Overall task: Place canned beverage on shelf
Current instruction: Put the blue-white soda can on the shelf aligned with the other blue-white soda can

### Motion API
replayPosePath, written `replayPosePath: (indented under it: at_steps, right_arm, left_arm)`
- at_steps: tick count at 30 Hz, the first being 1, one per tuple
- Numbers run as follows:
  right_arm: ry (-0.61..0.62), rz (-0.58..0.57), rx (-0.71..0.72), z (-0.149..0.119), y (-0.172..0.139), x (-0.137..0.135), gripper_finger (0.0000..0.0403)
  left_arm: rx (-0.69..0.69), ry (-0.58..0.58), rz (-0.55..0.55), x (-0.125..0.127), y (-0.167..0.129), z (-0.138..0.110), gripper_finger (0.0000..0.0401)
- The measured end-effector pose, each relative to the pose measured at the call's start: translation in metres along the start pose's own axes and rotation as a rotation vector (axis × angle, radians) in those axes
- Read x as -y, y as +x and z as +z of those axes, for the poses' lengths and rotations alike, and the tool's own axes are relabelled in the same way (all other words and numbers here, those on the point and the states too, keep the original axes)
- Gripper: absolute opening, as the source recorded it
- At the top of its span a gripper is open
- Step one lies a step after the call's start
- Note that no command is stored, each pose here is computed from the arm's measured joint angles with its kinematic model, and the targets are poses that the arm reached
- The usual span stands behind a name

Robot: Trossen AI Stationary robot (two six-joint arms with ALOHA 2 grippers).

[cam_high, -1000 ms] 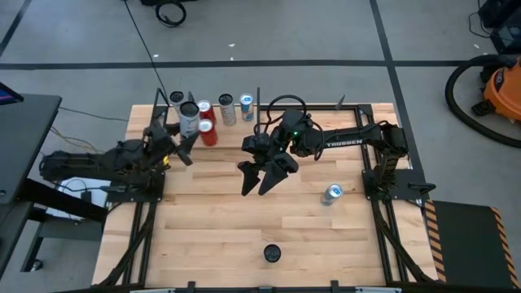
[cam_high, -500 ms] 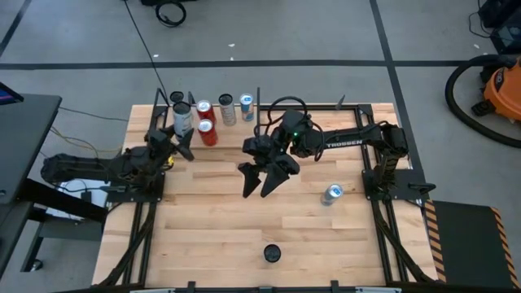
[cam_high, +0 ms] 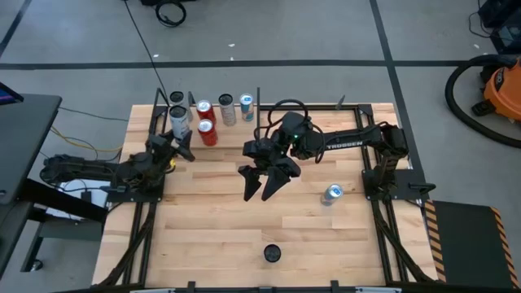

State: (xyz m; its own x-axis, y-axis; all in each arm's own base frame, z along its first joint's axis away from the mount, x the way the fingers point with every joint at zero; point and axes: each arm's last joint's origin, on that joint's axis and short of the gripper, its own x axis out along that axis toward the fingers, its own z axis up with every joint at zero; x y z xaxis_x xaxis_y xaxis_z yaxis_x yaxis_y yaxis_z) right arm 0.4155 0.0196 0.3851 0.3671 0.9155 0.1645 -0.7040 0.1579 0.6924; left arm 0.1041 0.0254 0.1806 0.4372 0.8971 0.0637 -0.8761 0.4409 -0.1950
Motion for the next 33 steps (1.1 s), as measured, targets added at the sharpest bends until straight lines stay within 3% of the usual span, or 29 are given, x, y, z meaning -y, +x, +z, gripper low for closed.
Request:
replayPosePath:
  at_steps: [13,19,33]
  right_arm:
    - [0.001,-0.061,0.123,0.008,-0.011,0.003,0.0313]
    - [-0.02,-0.108,0.217,0.013,-0.018,0.005,0.0313]
    - [-0.16,-0.167,0.259,0.016,-0.024,0.009,0.0313]
  left_arm:
    - [0.001,0.033,0.025,-0.002,0.002,-0.001,0.0264]
    - [0.002,0.023,-0.044,0.0,0.002,0.0,0.0264]
    - [0.0,0.024,-0.074,0.001,0.002,0.0,0.0264]
